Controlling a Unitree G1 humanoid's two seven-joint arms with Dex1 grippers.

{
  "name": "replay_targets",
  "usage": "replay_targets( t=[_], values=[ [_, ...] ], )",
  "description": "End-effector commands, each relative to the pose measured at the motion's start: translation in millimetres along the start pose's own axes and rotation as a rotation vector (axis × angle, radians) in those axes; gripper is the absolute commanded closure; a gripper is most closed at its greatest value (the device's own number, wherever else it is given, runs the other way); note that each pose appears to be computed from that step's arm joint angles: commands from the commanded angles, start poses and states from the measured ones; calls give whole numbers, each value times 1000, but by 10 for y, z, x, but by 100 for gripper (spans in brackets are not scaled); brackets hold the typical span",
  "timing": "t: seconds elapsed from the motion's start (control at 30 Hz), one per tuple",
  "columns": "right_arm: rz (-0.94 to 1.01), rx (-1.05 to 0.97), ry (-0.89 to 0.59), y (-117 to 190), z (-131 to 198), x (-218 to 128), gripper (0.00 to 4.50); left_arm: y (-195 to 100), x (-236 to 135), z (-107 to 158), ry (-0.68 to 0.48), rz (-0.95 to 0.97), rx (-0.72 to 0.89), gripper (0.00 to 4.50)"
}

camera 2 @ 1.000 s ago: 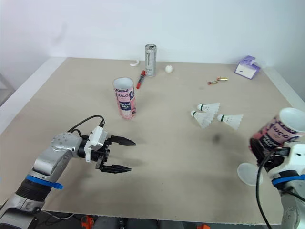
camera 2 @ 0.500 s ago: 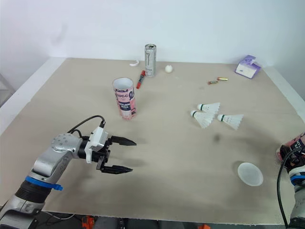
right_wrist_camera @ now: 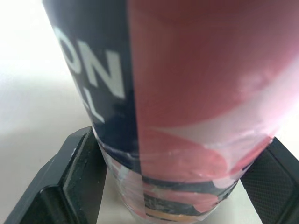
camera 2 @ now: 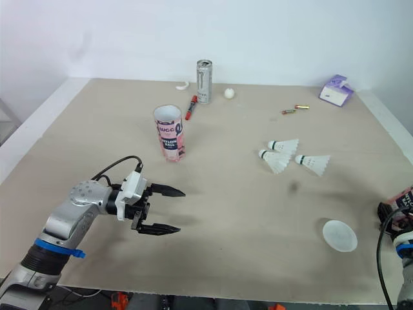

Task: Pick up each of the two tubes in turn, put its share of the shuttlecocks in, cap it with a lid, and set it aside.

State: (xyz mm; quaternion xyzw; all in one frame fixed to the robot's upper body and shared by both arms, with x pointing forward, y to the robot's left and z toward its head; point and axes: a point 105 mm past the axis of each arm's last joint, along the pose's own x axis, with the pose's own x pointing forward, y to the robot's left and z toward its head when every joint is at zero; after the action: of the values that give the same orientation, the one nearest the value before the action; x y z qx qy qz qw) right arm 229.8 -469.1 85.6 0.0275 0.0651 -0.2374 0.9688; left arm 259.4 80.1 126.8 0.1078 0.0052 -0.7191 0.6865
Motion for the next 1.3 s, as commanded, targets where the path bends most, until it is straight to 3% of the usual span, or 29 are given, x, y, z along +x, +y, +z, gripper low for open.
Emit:
replay_targets(
  t=[0.03,0.47,1.2,1.3],
  values=[
    [-27,-15,-59,-47,150,-139,26,7,10,79,-22,-1,35,0],
    [6,-18,-29,91,176,-521,26,74,53,59,-17,-38,45,0],
    [47,-94,-55,184,139,-197,26,51,41,33,-11,-35,38,0],
    [52,-98,-58,210,123,-192,91,43,39,26,-9,-34,37,0]
  ],
)
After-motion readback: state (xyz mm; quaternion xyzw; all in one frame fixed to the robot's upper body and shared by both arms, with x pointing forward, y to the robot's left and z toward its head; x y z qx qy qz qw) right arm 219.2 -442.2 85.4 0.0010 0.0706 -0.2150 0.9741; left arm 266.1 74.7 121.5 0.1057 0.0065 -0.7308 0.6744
